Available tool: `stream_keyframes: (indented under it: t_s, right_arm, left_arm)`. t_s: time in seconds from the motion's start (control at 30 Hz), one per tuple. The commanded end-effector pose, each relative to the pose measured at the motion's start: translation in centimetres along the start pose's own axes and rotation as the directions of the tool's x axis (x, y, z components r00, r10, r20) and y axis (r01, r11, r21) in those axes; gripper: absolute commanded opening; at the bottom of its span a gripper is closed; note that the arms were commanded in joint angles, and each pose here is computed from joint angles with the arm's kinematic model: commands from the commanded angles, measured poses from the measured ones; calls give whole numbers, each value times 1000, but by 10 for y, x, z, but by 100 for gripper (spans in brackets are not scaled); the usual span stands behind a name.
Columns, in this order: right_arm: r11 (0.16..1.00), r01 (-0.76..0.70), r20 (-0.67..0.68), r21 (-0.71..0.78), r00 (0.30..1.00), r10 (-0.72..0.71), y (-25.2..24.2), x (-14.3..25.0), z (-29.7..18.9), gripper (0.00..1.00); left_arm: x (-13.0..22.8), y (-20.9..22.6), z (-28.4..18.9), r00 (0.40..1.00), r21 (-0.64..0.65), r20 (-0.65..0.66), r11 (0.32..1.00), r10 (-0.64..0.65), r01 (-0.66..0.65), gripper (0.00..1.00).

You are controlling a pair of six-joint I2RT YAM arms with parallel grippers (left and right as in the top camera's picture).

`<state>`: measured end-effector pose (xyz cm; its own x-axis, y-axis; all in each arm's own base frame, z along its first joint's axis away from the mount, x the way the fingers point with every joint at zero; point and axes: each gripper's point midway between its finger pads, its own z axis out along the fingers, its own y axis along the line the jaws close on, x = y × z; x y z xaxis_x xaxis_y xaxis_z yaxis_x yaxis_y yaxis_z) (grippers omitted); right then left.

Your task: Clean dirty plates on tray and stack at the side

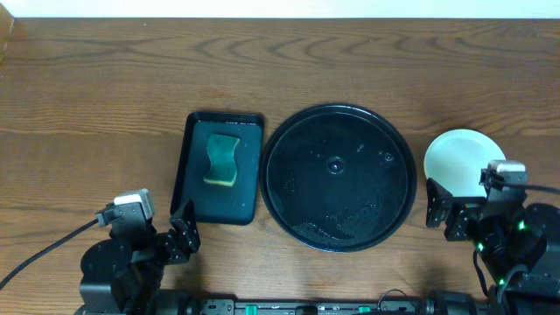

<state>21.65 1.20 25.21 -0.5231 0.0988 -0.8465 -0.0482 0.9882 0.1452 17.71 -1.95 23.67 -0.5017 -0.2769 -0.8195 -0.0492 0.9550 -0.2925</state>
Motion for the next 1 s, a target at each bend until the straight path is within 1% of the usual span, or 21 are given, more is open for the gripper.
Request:
stream_keyframes:
  t_s: [0.0,0.37,0.43,0.5,0.63,0.73,0.83,0.97]
  right_arm:
    - [1000,20,-13,3,1000,-19,0,8,-2,99]
    - [1000,-12,-165,8,986,13,-1,46,-5,99]
    - [1000,7,-102,-23,995,-9,5,40,-6,99]
    - [998,52,-5,-44,999,-52,9,34,-5,99]
    - [991,121,195,-59,975,-107,14,31,-2,99]
    - [984,163,330,-75,935,-130,18,29,4,99]
    - [972,228,451,-52,874,-181,19,24,10,99]
    - [954,301,538,-6,805,-250,18,22,31,99]
  left_arm:
    - [2,0,0,1000,4,2,1000,-10,10,78]
    - [2,0,0,1000,4,2,1000,-10,10,78]
    - [2,0,0,1000,4,2,1000,-10,10,78]
    - [2,0,0,1000,4,2,1000,-10,10,78]
    - [2,0,0,1000,4,1,1000,-10,10,78]
    - [2,0,0,1000,4,1,1000,-10,10,78]
    - [2,0,0,1000,4,2,1000,-10,10,78]
    - [2,0,0,1000,4,1,1000,-10,10,78]
